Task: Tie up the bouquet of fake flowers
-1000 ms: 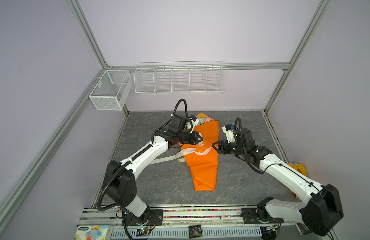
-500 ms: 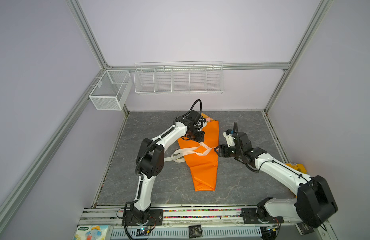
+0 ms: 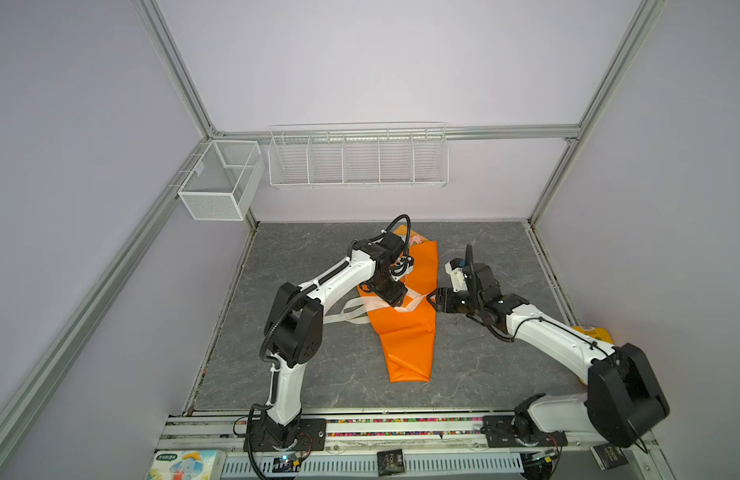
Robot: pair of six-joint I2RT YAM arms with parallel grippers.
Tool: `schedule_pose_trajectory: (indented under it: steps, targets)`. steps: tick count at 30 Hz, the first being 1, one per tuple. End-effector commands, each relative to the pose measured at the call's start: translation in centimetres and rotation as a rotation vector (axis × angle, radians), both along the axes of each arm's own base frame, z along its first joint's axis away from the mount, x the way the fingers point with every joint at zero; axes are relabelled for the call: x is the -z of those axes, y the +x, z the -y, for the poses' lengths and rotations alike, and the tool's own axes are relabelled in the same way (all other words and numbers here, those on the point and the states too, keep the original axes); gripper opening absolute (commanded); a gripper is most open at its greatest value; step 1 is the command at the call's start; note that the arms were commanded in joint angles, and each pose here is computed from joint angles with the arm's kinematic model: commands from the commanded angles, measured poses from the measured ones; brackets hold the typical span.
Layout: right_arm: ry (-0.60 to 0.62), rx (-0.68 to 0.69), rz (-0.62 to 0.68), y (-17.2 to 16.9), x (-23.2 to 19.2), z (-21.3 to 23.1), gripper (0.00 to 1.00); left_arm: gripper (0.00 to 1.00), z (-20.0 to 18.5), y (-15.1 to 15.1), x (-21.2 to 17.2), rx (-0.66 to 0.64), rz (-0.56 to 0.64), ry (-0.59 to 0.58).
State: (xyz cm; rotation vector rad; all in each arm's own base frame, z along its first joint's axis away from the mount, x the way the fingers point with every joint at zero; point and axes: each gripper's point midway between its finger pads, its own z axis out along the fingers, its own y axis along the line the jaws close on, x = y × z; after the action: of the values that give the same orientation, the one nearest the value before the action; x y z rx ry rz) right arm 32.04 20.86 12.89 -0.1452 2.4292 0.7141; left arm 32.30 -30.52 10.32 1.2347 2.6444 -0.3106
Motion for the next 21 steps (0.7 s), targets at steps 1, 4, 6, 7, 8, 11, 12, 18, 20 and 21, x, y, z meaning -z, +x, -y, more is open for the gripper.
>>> schedule_pose_trajectory:
  steps: [1, 4, 6, 7, 8, 11, 12, 18, 20, 21]
  targets:
    - [0.003, 0.016, 0.003, 0.3, 0.2, 0.2, 0.69, 0.70, -1.2, 0.9, 1.5, 0.089, 0.089, 0.069]
    - [-0.007, 0.024, 0.000, 0.3, 0.4, 0.5, 0.69, 0.73, -1.4, 1.1, 1.7, 0.151, 0.155, 0.065]
    - [-0.014, 0.033, -0.002, 0.2, 0.5, 0.7, 0.69, 0.74, -1.2, 1.2, 1.9, 0.190, 0.194, 0.056]
    - [-0.018, 0.038, 0.000, 0.2, 0.6, 0.9, 0.69, 0.74, -1.2, 1.3, 2.2, 0.208, 0.210, 0.064]
    - [-0.021, 0.045, 0.002, 0.2, 0.6, 1.1, 0.69, 0.74, -1.2, 1.2, 2.4, 0.222, 0.208, 0.069]
    - [-0.023, 0.057, 0.003, 0.1, 0.5, 1.4, 0.69, 0.72, -1.2, 1.8, 2.9, 0.227, 0.223, 0.090]
    - [-0.021, 0.059, 0.004, 0.1, 0.5, 1.4, 0.69, 0.71, -1.2, 2.1, 3.1, 0.224, 0.231, 0.092]
    - [-0.003, 0.061, -0.014, -0.1, 1.1, 1.3, 0.69, 0.64, -0.7, 2.7, 3.0, 0.247, 0.258, 0.093]
    - [-0.007, 0.065, -0.020, -0.2, 1.3, 1.4, 0.69, 0.62, -0.6, 2.3, 3.4, 0.273, 0.235, 0.089]
    - [-0.008, 0.068, -0.020, -0.2, 1.3, 1.4, 0.69, 0.61, -0.4, 2.1, 3.4, 0.282, 0.225, 0.081]
